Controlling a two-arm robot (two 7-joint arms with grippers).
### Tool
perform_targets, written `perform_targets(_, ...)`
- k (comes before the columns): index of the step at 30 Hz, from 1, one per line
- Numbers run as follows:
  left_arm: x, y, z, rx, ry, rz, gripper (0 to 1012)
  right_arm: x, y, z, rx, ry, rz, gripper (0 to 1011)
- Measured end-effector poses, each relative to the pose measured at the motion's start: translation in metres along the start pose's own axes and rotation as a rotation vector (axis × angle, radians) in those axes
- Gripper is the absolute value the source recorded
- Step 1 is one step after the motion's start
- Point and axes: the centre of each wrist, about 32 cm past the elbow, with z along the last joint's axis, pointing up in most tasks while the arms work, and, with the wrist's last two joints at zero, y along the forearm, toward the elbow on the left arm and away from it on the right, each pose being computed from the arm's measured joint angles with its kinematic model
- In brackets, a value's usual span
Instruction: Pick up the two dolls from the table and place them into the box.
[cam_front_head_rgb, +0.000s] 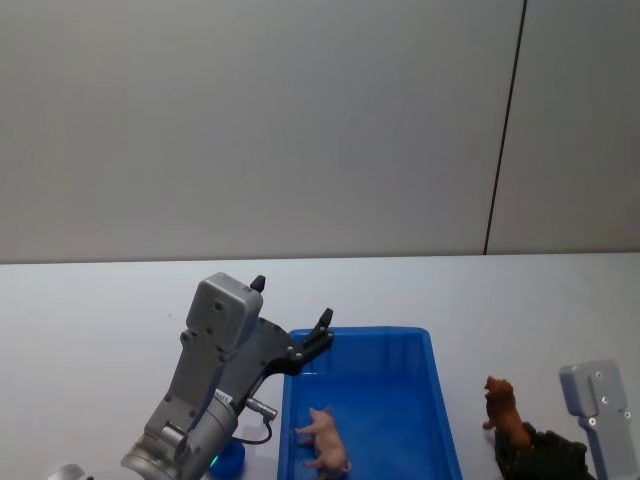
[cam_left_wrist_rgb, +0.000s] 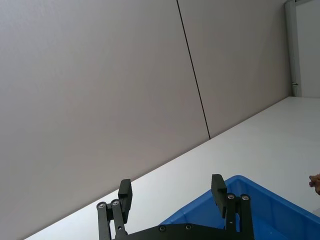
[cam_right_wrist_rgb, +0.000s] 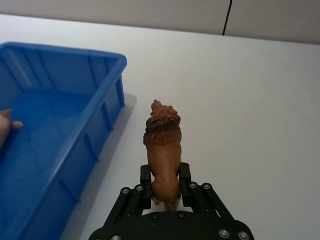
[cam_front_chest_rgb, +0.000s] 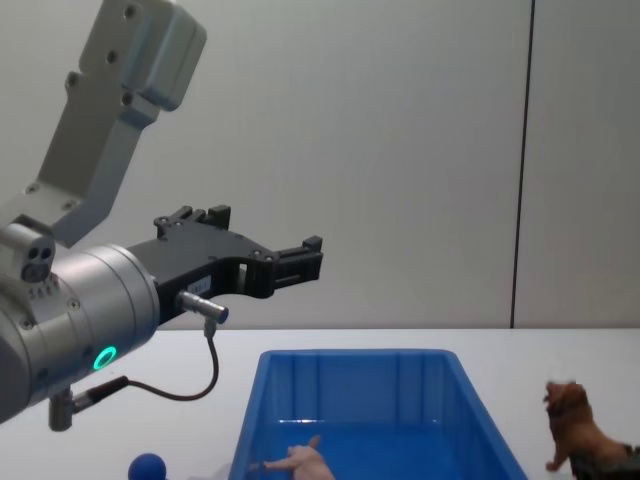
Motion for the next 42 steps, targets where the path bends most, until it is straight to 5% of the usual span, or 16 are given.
perform_targets(18,0.0,0.0,0.0,0.0,0.0,0.0,1001,-0.006,-0.003,0.035,0.176,-0.015,0.112,315)
perform_targets(31,0.0,0.0,0.0,0.0,0.0,0.0,1001,-0.028,0.023,0.06,0.221,-0.029,0.27,331)
perform_targets(42,0.0,0.0,0.0,0.0,0.0,0.0,1001,-0.038,0.041,0.067,0.195,-0.039,0.285,689)
